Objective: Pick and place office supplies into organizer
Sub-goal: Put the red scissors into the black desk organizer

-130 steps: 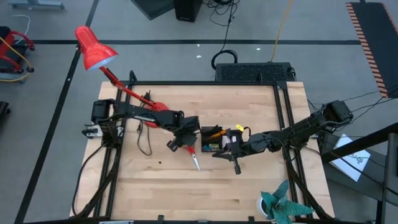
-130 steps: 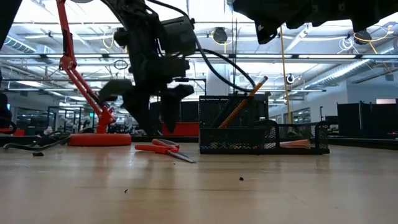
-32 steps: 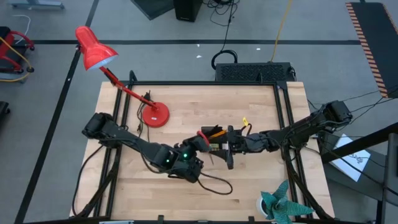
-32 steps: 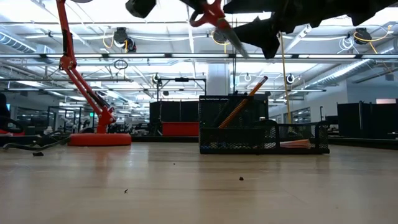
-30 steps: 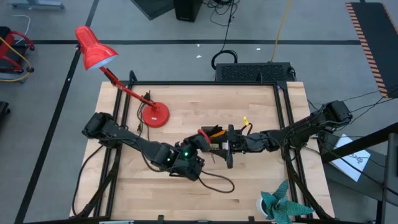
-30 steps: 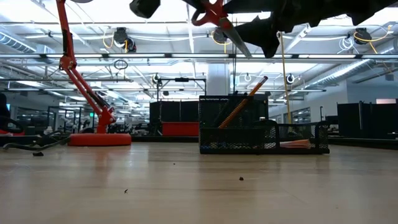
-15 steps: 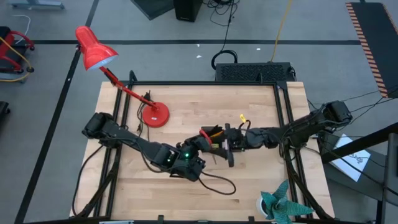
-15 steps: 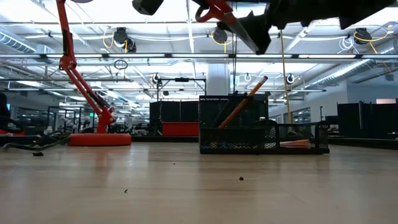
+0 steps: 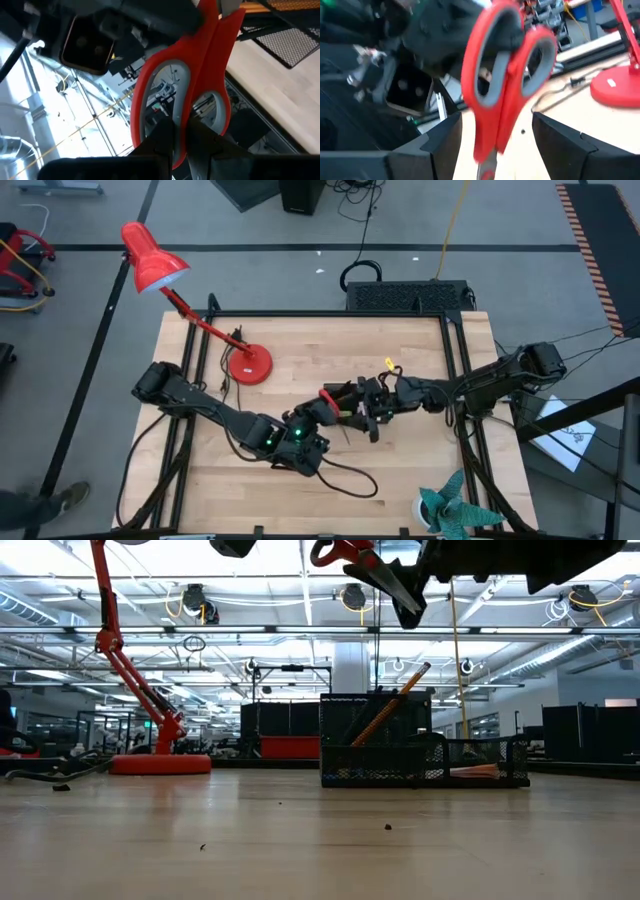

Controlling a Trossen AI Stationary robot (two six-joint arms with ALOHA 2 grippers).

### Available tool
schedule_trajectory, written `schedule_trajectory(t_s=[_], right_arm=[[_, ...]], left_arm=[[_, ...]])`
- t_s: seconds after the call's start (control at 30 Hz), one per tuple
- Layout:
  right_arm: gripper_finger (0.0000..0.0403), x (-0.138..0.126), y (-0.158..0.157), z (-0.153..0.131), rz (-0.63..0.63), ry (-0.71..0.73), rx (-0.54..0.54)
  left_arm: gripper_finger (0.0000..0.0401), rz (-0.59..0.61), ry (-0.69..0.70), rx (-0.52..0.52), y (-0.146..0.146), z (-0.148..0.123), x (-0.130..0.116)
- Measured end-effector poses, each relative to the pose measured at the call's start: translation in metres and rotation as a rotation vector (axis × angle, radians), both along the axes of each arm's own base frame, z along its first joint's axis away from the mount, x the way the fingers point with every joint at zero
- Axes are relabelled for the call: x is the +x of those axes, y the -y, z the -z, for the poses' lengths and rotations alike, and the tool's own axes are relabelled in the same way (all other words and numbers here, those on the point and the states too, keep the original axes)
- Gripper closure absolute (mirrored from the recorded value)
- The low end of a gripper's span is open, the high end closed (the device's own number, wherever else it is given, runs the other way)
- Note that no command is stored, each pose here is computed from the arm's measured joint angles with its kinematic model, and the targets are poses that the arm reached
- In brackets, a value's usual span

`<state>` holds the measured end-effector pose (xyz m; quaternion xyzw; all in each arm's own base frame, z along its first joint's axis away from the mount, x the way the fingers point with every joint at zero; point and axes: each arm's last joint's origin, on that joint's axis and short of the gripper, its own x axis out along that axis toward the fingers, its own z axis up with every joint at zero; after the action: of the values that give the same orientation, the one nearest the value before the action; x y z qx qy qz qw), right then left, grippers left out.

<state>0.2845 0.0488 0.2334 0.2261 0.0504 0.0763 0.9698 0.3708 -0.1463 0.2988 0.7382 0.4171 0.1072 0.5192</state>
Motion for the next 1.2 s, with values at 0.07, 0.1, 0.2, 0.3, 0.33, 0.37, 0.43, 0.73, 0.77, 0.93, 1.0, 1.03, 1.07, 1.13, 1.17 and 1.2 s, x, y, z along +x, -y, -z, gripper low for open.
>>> schedule_trajectory(t_s=[0.07, 0.1, 0.2, 0.3, 0.33, 0.37, 0.43, 0.73, 0.77, 0.93, 1.0, 1.03, 1.07, 1.13, 1.17, 1.2], right_arm=[[0.0170, -0.001, -0.004, 0.003, -0.010, -0.032, -0.013], [0.0170, -0.002, -0.007, 0.005, -0.011, -0.051, -0.025], [0.0171, -0.004, -0.014, 0.011, 0.069, -0.101, -0.080], [0.0180, -0.007, -0.021, 0.013, 0.128, -0.111, -0.149], [0.0184, -0.007, -0.022, 0.013, 0.141, -0.110, -0.167], [0.0190, -0.008, -0.024, 0.013, 0.153, -0.109, -0.184], [0.0202, -0.009, -0.026, 0.013, 0.172, -0.106, -0.217], [0.0338, -0.008, -0.024, 0.014, 0.147, -0.109, -0.305], [0.0359, -0.008, -0.023, 0.015, 0.148, -0.115, -0.313], [0.0376, -0.008, -0.022, 0.015, 0.145, -0.115, -0.341], [0.0376, -0.008, -0.022, 0.015, 0.141, -0.113, -0.351], [0.0376, -0.008, -0.022, 0.015, 0.140, -0.112, -0.362], [0.0376, -0.008, -0.022, 0.015, 0.138, -0.110, -0.375], [0.0376, -0.008, -0.023, 0.014, 0.135, -0.102, -0.388], [0.0376, -0.008, -0.023, 0.014, 0.134, -0.101, -0.393], [0.0376, -0.008, -0.023, 0.014, 0.134, -0.097, -0.397]], left_arm=[[0.0368, -0.008, 0.004, 0.007, 0.000, 0.000, 0.000], [0.0368, -0.014, 0.007, 0.013, 0.000, 0.000, 0.000], [0.0368, -0.031, 0.030, 0.000, -0.003, -0.001, 0.001], [0.0368, -0.041, 0.036, -0.012, -0.007, 0.000, 0.002], [0.0368, -0.042, 0.036, -0.018, -0.008, 0.000, 0.003], [0.0368, -0.039, 0.034, -0.027, -0.010, 0.000, 0.004], [0.0368, -0.037, 0.038, -0.050, -0.013, 0.000, 0.005], [0.0368, -0.030, 0.041, -0.102, -0.018, 0.001, 0.007], [0.0368, -0.031, 0.036, -0.095, -0.018, 0.001, 0.007], [0.0368, -0.028, 0.037, -0.098, -0.017, 0.001, 0.006], [0.0368, -0.031, 0.043, -0.105, -0.016, 0.001, 0.006], [0.0368, -0.031, 0.046, -0.107, -0.016, 0.001, 0.006], [0.0367, -0.031, 0.049, -0.109, -0.015, 0.001, 0.005], [0.0357, -0.030, 0.053, -0.111, -0.015, 0.001, 0.005], [0.0348, -0.031, 0.057, -0.111, -0.015, 0.001, 0.006], [0.0337, -0.037, 0.063, -0.104, -0.014, 0.001, 0.005]])
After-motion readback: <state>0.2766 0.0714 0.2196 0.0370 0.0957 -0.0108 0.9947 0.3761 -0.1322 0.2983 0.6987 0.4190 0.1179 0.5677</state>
